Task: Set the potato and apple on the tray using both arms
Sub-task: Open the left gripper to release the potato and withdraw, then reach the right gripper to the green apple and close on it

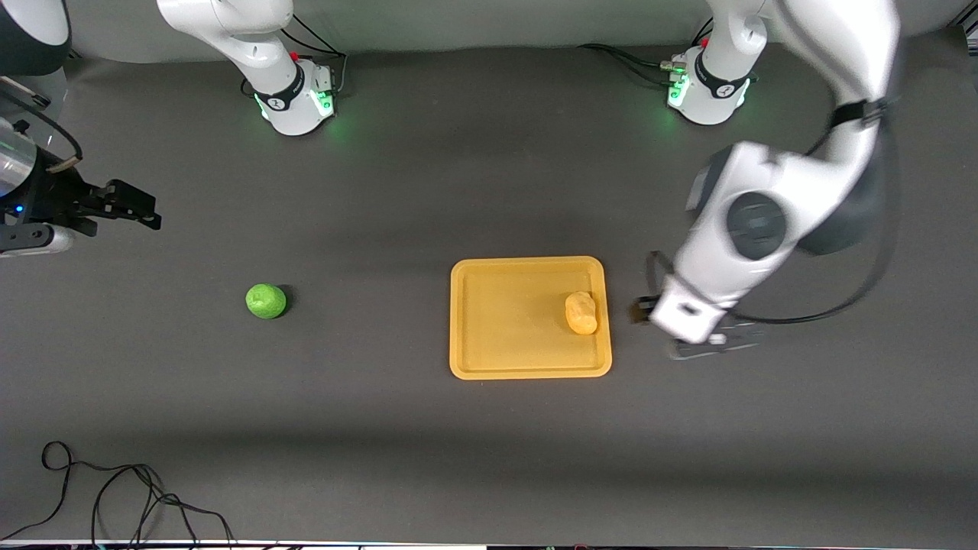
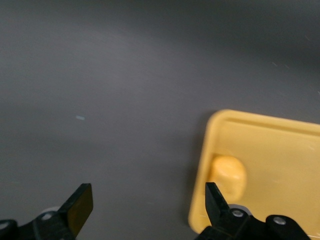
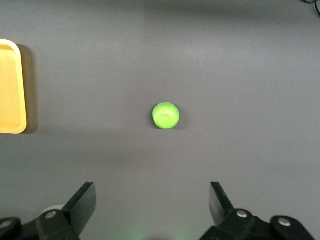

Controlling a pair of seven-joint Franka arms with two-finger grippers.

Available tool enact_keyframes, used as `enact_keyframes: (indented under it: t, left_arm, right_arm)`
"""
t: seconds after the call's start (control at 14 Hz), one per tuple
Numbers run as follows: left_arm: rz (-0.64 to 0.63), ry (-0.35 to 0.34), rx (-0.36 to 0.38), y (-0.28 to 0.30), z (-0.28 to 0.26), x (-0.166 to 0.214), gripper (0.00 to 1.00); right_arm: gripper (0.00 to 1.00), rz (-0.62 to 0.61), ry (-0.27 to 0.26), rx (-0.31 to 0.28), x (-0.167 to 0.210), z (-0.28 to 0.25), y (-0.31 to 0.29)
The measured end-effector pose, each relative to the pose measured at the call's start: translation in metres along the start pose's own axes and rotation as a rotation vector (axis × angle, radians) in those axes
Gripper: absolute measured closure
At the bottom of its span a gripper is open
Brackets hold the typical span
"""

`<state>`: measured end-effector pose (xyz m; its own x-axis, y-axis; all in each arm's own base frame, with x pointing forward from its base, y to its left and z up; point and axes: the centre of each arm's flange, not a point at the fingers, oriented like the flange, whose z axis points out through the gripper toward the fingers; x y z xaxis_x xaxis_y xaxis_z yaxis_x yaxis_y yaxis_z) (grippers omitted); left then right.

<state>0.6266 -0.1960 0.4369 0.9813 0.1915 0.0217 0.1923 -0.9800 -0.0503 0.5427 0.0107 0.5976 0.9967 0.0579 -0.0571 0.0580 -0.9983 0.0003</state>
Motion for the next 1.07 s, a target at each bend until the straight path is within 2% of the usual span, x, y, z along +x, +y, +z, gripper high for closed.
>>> enact_keyframes:
  t: [0.21,0.5,0.93,1.07]
  left_arm:
    - [0.056,0.011,0.016,-0.085,-0.020,0.015,0.00]
    - [0.071,0.032,0.016,-0.160,-0.049,0.004,0.00]
    - [0.070,0.007,0.023,-0.180,-0.078,-0.009,0.00]
    - [0.095,0.005,-0.005,-0.181,-0.090,-0.010,0.00]
  right_arm:
    - [0.00,0.002,-0.004,-0.001,-0.008,0.026,0.000]
    - [0.00,0.008,-0.006,0.018,-0.002,0.087,0.000]
    - [0.00,0.024,0.010,0.034,0.026,0.207,0.003]
    - [0.00,0.029,0.026,0.034,0.041,0.252,0.005]
